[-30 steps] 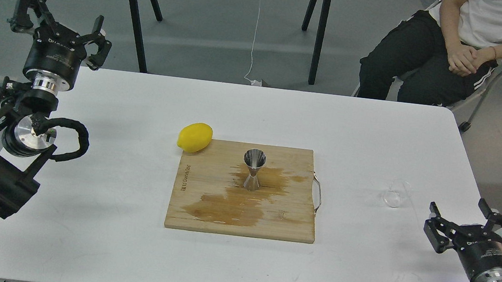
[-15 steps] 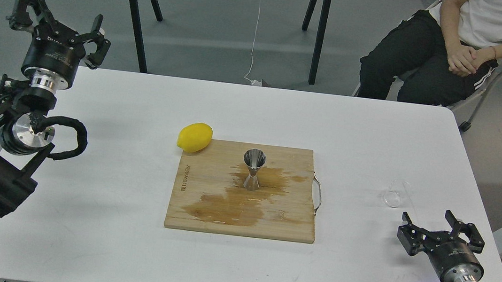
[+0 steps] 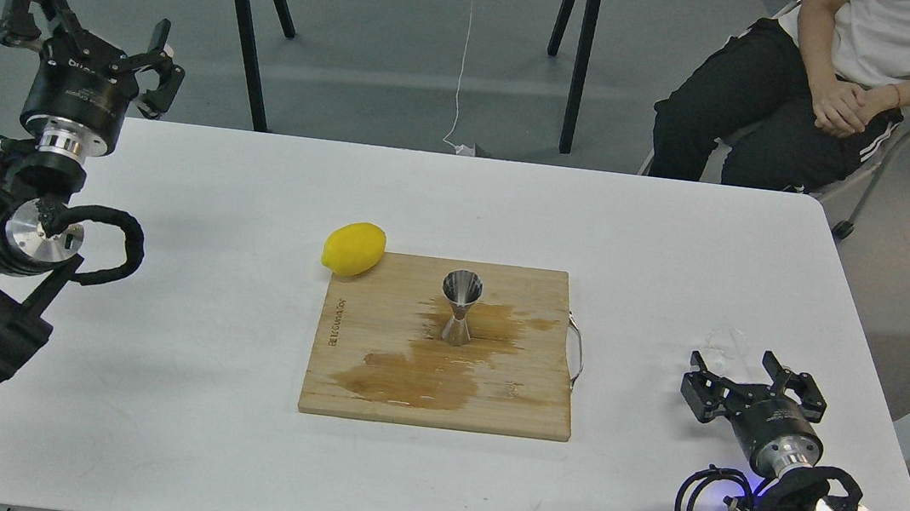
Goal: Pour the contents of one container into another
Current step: 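Move the right gripper toward the small clear glass cup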
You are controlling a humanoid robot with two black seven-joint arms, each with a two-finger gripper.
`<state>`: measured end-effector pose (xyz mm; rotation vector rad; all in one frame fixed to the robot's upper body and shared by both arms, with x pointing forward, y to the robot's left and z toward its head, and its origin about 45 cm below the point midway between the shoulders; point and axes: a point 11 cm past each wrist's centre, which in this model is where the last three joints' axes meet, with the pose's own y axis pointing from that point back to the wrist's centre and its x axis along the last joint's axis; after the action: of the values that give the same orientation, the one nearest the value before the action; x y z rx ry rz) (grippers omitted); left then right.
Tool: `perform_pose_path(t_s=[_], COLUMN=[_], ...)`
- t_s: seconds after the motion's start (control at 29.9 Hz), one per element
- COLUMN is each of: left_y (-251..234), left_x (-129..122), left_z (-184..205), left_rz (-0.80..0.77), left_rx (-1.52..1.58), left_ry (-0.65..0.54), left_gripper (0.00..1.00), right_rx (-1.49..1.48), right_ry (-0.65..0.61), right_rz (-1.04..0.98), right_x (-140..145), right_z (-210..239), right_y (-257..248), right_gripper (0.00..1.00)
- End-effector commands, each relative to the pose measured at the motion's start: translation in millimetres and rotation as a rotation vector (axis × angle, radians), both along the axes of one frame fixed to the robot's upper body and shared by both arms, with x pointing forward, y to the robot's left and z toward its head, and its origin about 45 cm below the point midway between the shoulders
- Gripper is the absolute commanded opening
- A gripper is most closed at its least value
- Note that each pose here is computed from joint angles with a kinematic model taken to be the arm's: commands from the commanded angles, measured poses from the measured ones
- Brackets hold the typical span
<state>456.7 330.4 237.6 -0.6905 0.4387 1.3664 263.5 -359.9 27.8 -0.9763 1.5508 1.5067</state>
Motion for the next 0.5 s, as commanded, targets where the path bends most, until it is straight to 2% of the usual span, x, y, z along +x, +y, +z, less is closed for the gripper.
perform_pose_path(t_s=[0.0, 0.2, 0.47], left_y=[1.0, 5.2, 7.4], left_x=[-0.4, -0.1, -0.7], left_z=[-1.3, 1.6, 1.3], left_rz=[0.007, 0.015, 0.022], left_rx=[0.002, 0.004, 0.002], left_ry=[0.005, -0.002, -0.001], left_gripper=[1.00, 1.00, 1.00], right_rx=[0.011, -0.008, -0.009], right_ry=[0.002, -0.011, -0.003], right_rz=[-0.002, -0.021, -0.020], right_x=[4.7, 2.2, 7.0], right_z=[-2.8, -9.2, -13.1], right_y=[5.4, -4.3, -5.9], right_gripper=[0.99, 0.97, 0.83])
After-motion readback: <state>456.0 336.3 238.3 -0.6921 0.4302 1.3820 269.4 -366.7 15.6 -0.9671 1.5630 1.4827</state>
